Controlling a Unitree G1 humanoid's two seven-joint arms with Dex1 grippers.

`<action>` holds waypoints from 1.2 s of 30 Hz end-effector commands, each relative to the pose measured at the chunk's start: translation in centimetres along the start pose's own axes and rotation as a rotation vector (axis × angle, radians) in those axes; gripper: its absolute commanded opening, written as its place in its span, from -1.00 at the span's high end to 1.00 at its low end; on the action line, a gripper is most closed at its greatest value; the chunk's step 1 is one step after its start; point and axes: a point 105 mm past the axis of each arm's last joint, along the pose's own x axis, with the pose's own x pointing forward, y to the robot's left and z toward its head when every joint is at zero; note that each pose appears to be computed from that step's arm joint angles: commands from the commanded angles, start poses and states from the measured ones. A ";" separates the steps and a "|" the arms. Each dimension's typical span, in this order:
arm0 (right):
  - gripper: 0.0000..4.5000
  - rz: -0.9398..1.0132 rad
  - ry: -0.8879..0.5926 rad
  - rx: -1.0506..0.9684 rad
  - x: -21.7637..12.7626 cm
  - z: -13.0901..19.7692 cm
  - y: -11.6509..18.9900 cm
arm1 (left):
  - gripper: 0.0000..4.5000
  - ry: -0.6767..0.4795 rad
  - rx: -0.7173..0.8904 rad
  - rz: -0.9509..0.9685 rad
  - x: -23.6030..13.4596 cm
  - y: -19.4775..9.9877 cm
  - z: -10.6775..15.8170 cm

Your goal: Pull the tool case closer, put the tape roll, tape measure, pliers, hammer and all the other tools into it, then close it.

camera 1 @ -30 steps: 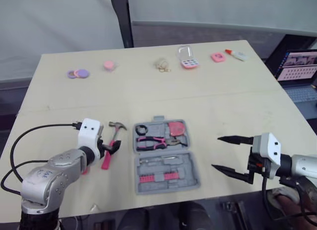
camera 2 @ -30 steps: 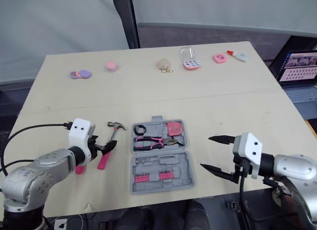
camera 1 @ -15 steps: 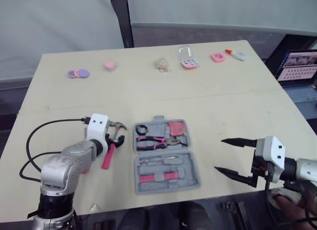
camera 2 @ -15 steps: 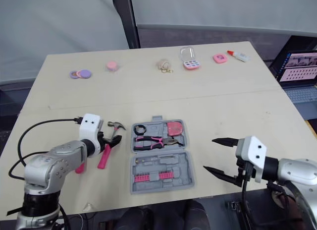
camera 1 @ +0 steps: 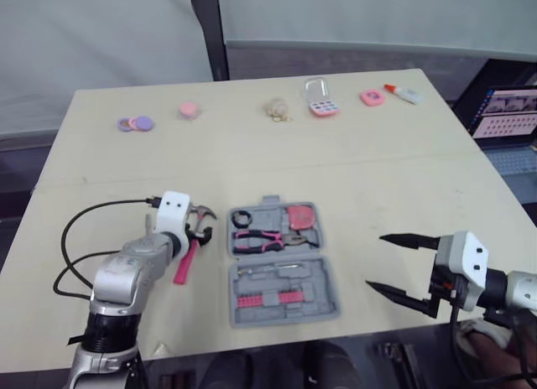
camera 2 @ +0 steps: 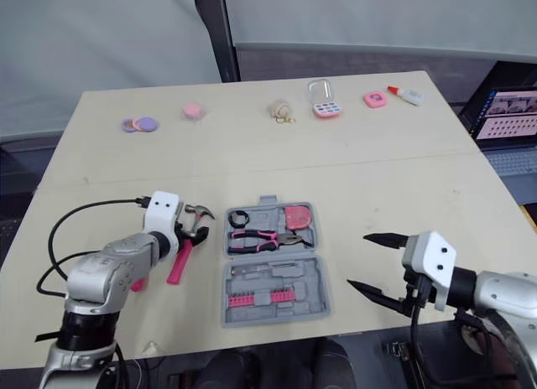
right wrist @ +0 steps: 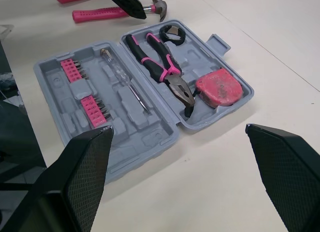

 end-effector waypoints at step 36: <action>-1.00 -0.031 0.003 -0.033 -0.7 1.0 -0.1 | 0.96 0.004 0.001 -0.063 2.3 -2.7 0.4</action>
